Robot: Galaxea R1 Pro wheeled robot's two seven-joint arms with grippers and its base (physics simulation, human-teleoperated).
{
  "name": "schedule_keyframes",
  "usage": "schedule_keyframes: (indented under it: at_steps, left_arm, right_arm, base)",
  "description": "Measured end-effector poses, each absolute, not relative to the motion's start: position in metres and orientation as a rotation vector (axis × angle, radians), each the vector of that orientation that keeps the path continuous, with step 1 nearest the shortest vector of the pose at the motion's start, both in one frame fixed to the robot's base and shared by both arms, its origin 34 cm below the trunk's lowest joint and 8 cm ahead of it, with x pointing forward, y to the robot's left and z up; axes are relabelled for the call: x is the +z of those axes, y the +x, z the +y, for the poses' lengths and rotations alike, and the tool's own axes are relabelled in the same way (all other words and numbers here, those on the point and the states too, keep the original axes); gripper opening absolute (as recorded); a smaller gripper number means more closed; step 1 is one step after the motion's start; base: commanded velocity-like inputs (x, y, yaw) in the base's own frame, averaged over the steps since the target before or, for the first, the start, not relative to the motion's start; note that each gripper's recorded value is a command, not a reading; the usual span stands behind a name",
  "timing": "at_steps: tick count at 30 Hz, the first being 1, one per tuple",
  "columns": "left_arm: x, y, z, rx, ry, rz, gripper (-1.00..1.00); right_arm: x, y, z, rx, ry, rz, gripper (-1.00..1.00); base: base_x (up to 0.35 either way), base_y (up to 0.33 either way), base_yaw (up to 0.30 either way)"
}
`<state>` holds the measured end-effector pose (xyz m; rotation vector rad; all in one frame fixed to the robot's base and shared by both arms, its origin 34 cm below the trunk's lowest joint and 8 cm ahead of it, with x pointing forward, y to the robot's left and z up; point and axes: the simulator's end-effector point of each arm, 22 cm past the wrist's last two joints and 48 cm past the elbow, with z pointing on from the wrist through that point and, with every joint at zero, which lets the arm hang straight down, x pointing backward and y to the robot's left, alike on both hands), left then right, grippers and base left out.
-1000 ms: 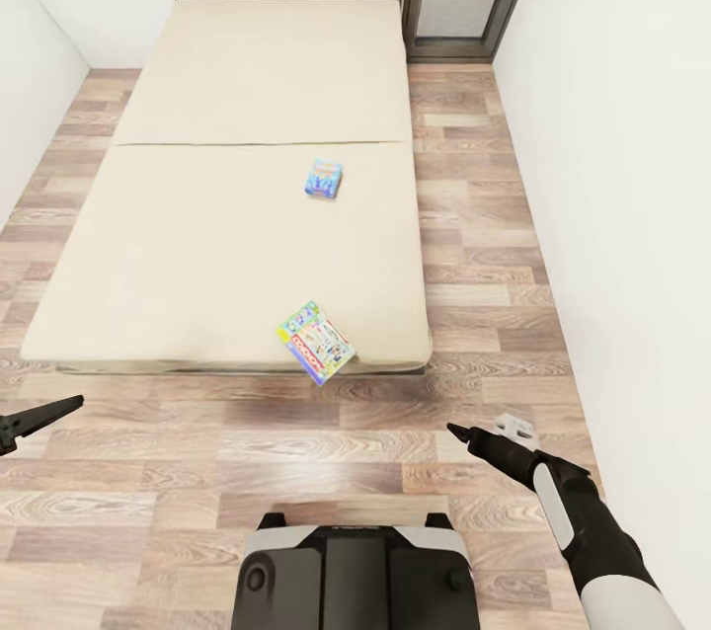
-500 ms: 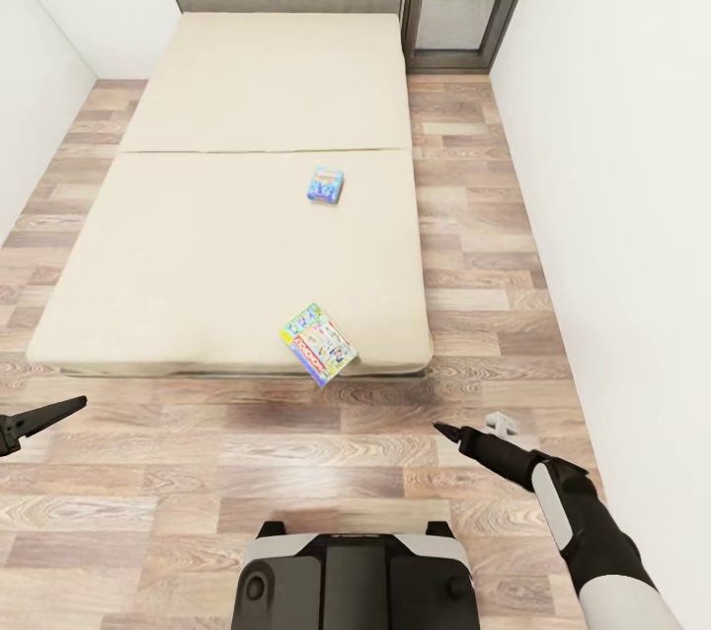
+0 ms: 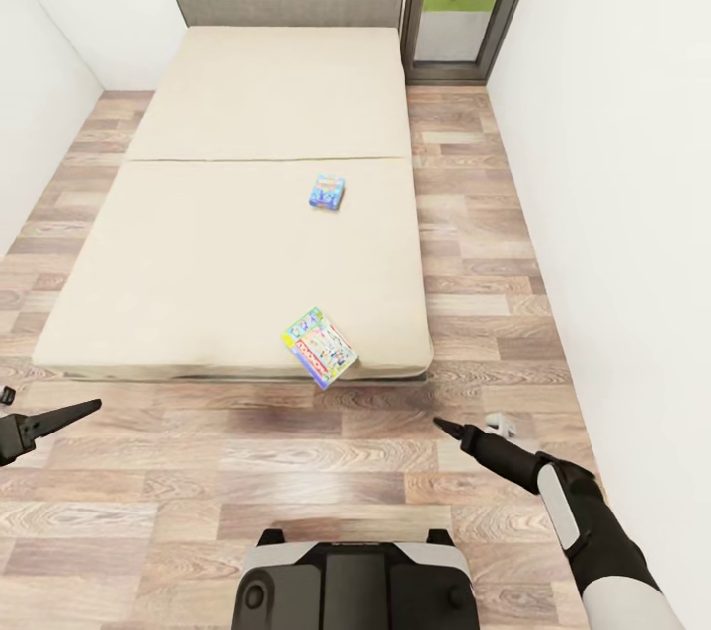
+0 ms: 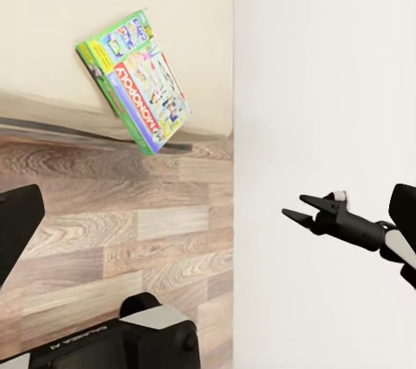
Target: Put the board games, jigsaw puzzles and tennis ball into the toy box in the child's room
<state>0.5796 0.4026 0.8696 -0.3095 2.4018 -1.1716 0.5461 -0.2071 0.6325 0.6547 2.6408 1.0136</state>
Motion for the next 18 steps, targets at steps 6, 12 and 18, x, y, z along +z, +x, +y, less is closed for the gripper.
schedule_keyframes:
  at_steps: [6,12,18]
  left_arm:
    - [0.874,0.581,0.402,-1.169,-0.302,2.396,1.0]
    - [0.878,0.582,0.402,-1.167,-0.294,2.388,1.0]
    - [0.882,0.583,0.402,-1.168,-0.289,2.381,1.0]
  right_arm:
    - [0.639,0.553,-0.215,1.014,0.696,2.603,1.0]
    - [0.643,0.558,-0.218,1.013,0.704,2.587,1.0]
    - [0.648,0.561,-0.215,1.019,0.701,2.577,1.0]
  base:
    - [0.0,0.0,0.0]
    - [0.0,0.0,0.0]
    - [0.0,0.0,0.0]
